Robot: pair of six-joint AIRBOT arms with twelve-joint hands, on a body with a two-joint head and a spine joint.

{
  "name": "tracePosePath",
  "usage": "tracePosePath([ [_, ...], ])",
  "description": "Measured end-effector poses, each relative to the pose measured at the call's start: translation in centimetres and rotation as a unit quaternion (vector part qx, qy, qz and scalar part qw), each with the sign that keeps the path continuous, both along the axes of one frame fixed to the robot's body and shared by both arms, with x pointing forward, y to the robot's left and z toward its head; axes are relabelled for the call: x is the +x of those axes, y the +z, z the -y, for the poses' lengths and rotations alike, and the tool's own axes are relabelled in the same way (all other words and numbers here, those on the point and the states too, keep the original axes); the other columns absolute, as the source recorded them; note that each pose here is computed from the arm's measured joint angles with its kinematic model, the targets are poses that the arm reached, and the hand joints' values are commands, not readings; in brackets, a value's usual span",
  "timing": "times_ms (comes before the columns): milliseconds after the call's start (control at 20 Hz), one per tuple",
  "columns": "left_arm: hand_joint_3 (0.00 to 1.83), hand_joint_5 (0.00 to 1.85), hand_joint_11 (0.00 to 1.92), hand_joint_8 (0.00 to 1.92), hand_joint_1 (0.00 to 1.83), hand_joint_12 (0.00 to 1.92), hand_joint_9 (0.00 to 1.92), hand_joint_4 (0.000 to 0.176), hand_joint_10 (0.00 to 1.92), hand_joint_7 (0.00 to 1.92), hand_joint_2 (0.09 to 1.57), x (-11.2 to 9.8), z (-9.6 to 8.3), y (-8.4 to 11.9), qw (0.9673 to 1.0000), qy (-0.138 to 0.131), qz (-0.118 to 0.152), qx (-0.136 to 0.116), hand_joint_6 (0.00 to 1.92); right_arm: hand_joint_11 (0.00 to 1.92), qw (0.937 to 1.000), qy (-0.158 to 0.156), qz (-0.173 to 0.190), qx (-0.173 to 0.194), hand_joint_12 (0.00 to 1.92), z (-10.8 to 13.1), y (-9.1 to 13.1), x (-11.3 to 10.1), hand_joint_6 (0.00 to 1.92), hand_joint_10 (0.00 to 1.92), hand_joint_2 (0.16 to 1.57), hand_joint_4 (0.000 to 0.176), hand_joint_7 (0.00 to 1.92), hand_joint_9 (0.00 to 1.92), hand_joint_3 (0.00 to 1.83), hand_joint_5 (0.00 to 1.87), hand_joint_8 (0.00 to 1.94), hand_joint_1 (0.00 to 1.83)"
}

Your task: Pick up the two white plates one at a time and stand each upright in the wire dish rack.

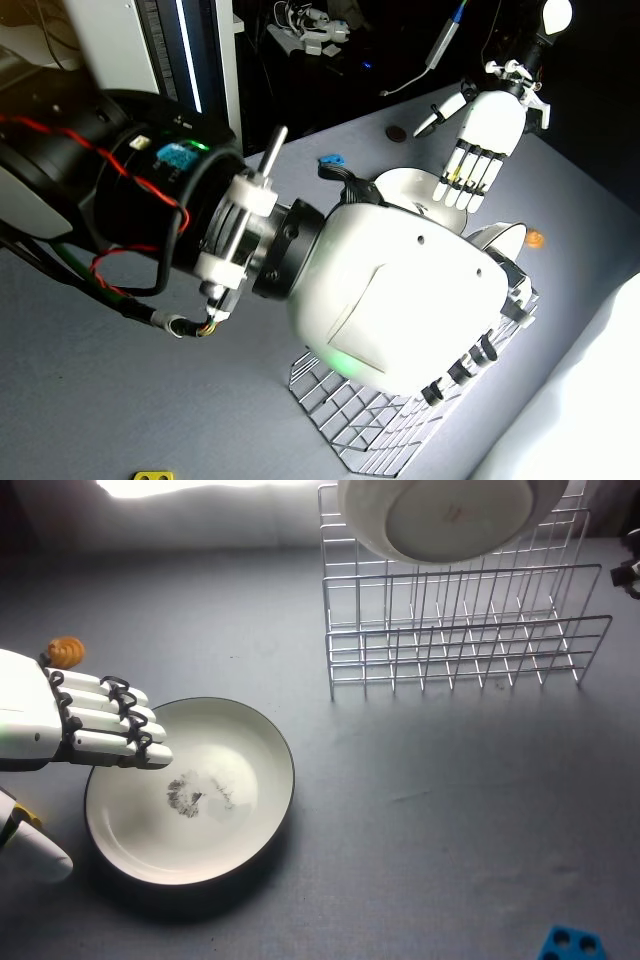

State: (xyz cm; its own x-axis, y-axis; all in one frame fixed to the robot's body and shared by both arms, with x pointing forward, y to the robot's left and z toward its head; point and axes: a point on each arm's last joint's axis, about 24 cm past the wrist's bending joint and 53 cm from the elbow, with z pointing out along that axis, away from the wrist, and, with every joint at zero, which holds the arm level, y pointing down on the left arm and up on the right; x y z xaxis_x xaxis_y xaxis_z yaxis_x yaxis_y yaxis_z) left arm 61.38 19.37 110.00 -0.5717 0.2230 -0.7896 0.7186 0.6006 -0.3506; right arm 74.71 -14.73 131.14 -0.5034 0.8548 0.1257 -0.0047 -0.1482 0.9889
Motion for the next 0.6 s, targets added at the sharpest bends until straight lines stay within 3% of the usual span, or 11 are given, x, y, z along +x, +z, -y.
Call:
tracePosePath([
  [300, 0.00, 0.00, 0.00, 0.00, 0.00, 0.00, 0.00, 0.000, 0.00, 0.00, 1.08, 0.0, 0.0, 0.0, 1.0000, 0.000, 0.000, 0.000, 0.00, 0.87, 0.9982, -0.011, -0.051, 0.028, 1.15, 0.9, -1.5, 0.8, 0.93, 1.02, 1.07, 0.000, 1.09, 1.03, 0.00, 1.00, 0.73, 1.38],
  [400, 0.00, 0.00, 0.00, 0.00, 0.00, 0.00, 0.00, 0.000, 0.00, 0.00, 1.08, 0.0, 0.0, 0.0, 1.0000, 0.000, 0.000, 0.000, 0.00, 0.84, 0.9977, -0.014, -0.060, 0.028, 1.16, 1.1, -1.9, 1.1, 0.99, 1.06, 1.08, 0.000, 1.05, 1.00, 0.00, 0.96, 0.81, 1.38],
  [600, 0.00, 0.00, 0.00, 0.00, 0.00, 0.00, 0.00, 0.000, 0.00, 0.00, 1.07, 0.0, 0.1, 0.0, 1.0000, 0.000, 0.000, 0.000, 0.00, 0.86, 0.9971, -0.016, -0.067, 0.032, 1.14, 1.2, -2.1, 1.3, 0.95, 1.04, 1.08, 0.000, 1.07, 1.02, 0.00, 0.98, 0.77, 1.38],
])
